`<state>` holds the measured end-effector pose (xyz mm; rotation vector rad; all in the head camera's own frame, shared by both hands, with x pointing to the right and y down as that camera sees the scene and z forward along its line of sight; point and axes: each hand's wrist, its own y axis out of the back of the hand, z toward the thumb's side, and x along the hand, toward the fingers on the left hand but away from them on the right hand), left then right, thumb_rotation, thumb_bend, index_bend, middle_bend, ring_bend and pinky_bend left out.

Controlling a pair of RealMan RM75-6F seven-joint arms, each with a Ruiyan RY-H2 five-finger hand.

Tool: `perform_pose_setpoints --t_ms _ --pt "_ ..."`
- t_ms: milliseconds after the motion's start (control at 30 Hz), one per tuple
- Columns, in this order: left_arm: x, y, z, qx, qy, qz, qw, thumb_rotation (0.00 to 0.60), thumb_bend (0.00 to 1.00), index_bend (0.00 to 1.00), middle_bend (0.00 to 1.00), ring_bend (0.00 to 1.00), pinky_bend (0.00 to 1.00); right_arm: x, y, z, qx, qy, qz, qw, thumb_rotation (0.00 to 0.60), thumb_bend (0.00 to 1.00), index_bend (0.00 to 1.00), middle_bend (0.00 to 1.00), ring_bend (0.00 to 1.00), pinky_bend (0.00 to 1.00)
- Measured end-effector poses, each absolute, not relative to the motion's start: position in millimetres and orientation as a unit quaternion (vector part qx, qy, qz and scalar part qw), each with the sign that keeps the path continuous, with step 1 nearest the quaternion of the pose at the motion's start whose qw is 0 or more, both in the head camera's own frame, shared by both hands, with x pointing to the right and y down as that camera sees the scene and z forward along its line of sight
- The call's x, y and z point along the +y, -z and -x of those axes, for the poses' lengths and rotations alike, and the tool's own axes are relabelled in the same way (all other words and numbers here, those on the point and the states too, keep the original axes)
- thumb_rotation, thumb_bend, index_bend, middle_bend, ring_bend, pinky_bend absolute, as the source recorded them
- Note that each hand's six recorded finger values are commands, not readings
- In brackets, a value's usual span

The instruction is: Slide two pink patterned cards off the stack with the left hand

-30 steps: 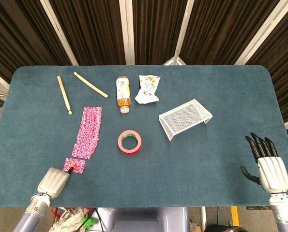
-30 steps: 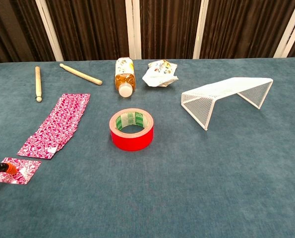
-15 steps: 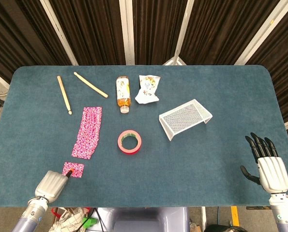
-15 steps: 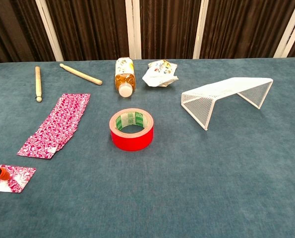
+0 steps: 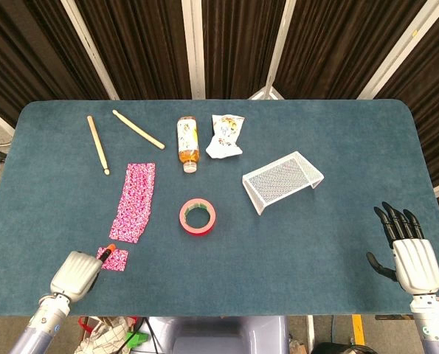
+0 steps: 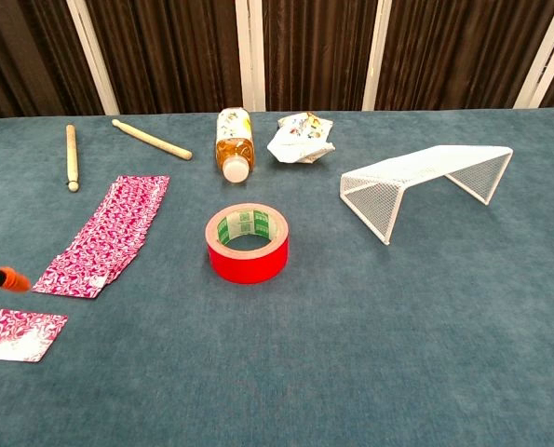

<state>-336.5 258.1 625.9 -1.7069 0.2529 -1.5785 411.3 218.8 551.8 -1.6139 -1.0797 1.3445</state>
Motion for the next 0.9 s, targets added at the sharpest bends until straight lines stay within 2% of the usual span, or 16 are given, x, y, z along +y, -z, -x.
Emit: perform_pose_setpoints --t_ms 400,900 --pt "229.0 -658.1 325.8 0.083 0.630 0.675 0.376 0.600 0.89 0.14 0.88 0.74 0.58 219.1 -554.4 -411.4 -0.421 -0.530 0.632 0.379 0.600 0.31 0.04 0.04 0.11 0.07" --pt "222.3 -676.0 315.0 0.063 0.643 0.667 0.371 0.600 0.89 0.14 0.88 0.74 0.58 218.6 -553.8 -413.4 -0.423 -0.529 0.631 0.377 0.600 0.31 0.04 0.04 0.11 0.07"
